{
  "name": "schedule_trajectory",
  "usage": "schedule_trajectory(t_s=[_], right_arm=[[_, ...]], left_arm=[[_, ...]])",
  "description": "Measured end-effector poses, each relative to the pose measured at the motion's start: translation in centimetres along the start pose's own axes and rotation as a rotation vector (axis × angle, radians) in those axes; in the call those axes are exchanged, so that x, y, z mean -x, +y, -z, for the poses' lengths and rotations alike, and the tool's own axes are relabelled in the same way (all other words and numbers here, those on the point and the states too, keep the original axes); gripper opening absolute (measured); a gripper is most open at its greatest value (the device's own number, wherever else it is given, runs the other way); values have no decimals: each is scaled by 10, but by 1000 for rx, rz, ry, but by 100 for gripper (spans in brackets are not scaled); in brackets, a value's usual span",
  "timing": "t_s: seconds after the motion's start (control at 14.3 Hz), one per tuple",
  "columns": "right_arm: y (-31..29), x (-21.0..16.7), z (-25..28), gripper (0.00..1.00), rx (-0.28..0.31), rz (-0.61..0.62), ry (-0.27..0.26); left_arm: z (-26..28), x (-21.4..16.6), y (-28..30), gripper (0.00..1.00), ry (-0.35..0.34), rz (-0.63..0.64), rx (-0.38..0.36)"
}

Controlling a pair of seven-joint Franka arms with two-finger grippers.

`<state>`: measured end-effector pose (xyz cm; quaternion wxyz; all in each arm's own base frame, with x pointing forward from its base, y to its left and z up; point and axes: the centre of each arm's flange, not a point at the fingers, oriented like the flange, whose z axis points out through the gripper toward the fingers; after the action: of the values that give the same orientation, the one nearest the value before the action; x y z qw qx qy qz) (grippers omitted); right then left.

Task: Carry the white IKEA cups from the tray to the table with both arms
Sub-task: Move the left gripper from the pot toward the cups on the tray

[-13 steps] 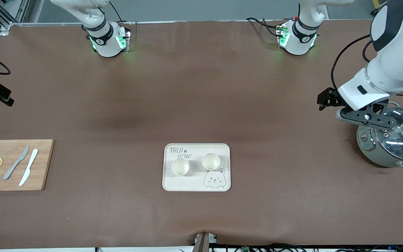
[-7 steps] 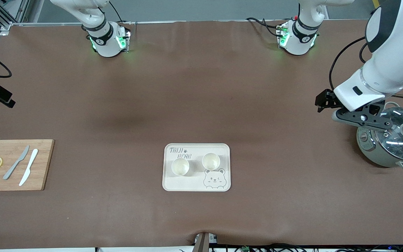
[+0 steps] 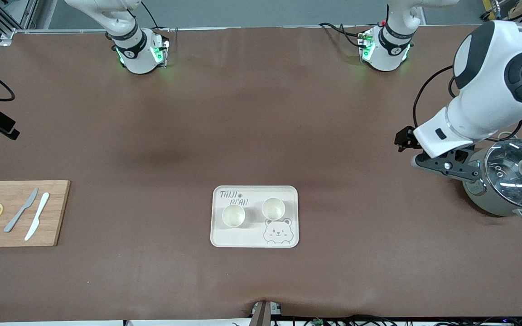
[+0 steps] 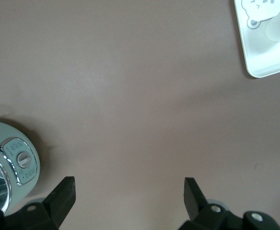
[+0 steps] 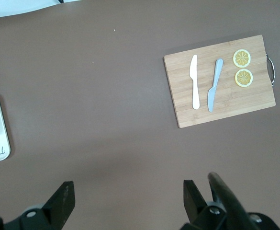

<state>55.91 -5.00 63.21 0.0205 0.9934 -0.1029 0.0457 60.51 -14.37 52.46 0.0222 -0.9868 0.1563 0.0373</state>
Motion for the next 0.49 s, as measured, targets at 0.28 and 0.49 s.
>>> schedule_trajectory(t_s=[0.28,0.49], right_arm=[[0,-7,1,100,-5,-3,39],[-4,-16,-3,100,-7,2,53]], left_arm=[[-25,-22,8,100,-1,11,8],[-57,-64,60,100,-4,64,20]])
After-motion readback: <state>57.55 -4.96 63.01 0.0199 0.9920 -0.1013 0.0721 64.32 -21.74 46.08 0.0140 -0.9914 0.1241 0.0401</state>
